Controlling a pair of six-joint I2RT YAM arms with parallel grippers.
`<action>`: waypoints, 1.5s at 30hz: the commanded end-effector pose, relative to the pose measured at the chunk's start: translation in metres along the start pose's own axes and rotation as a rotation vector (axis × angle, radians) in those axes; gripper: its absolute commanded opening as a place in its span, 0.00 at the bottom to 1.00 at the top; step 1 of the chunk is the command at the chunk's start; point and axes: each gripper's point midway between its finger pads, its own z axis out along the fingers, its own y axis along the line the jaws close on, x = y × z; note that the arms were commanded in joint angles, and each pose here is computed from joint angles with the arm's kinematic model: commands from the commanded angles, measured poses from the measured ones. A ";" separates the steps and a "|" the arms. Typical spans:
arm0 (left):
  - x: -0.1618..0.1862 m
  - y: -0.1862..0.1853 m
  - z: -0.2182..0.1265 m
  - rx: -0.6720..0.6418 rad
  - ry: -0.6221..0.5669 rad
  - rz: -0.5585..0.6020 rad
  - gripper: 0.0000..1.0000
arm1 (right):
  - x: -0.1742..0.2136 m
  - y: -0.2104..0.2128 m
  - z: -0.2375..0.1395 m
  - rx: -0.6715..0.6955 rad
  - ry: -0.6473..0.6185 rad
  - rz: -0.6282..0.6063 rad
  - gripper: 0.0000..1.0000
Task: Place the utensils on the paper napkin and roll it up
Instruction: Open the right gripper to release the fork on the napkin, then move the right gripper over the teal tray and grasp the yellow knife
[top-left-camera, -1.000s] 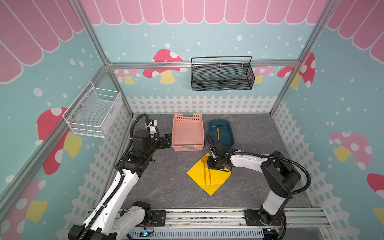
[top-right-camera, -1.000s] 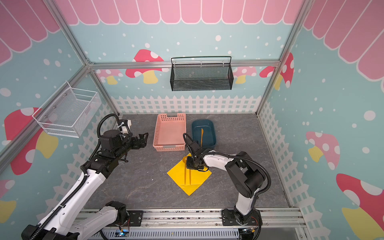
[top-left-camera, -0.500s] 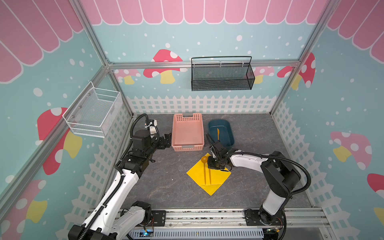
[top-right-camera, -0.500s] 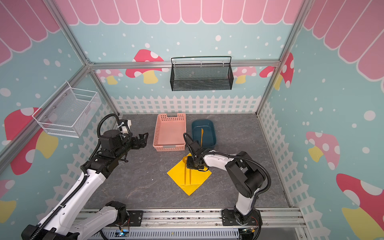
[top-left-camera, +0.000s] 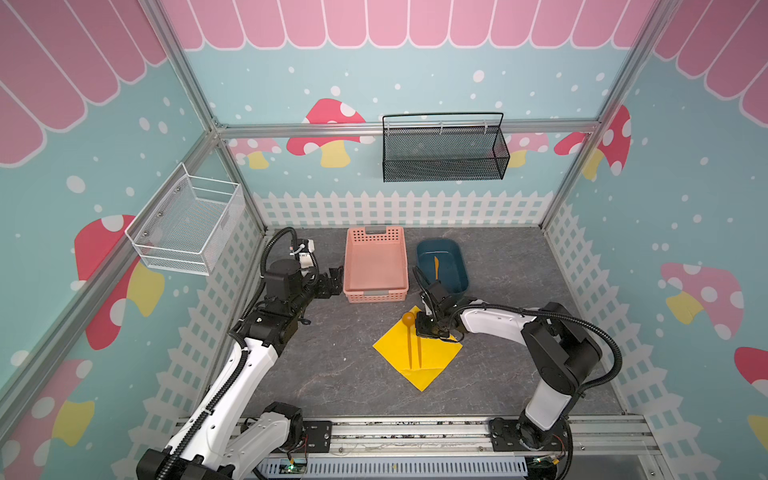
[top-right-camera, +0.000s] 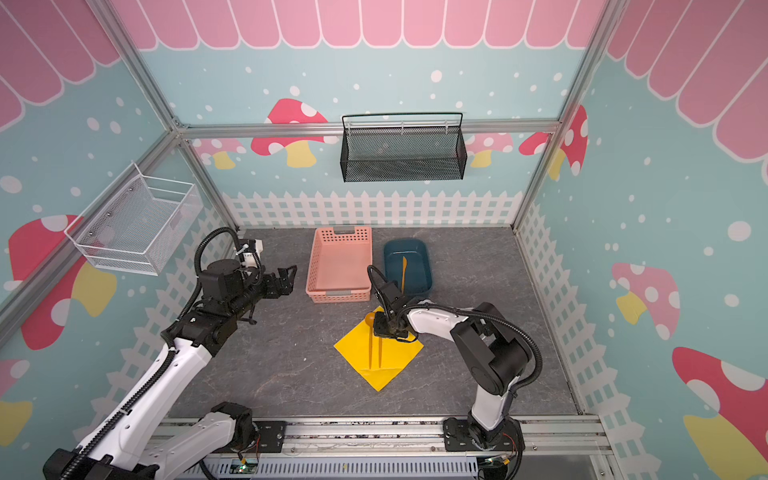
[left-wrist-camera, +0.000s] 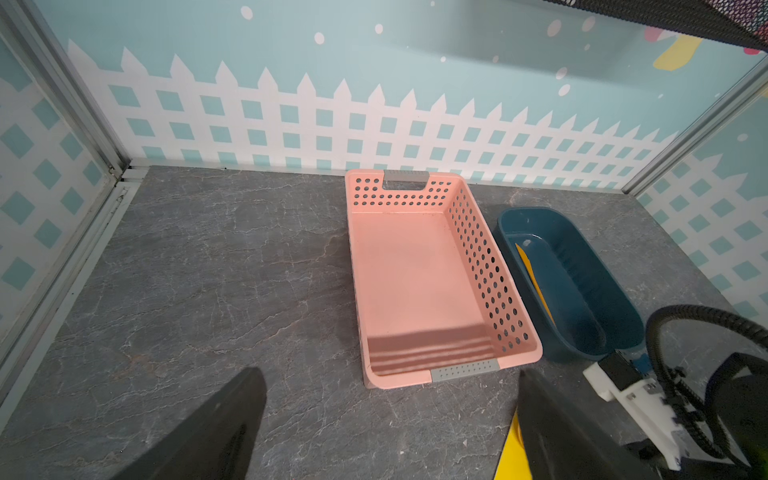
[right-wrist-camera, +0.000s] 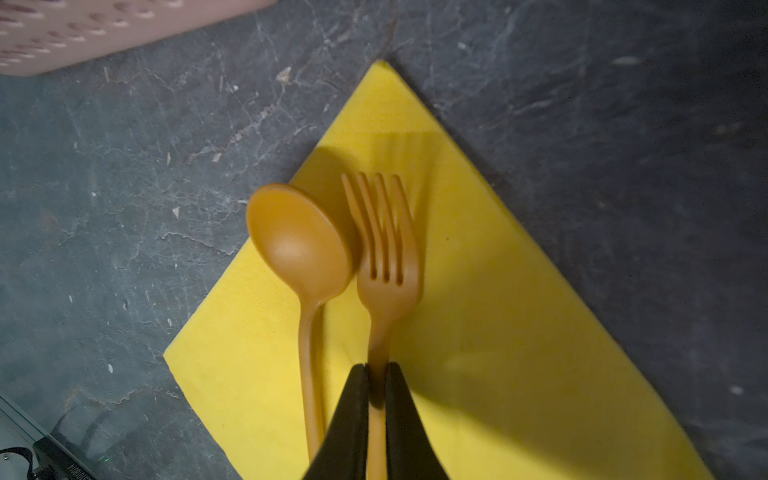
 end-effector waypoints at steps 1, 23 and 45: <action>0.001 -0.001 0.001 0.003 -0.001 0.009 0.96 | 0.001 -0.001 0.001 -0.011 0.005 0.026 0.12; 0.002 0.000 0.002 0.000 0.001 0.011 0.96 | 0.006 -0.004 0.004 -0.008 0.025 0.019 0.17; 0.005 0.001 0.006 -0.006 0.016 0.013 0.95 | -0.049 0.017 -0.071 0.024 -0.144 -0.044 0.33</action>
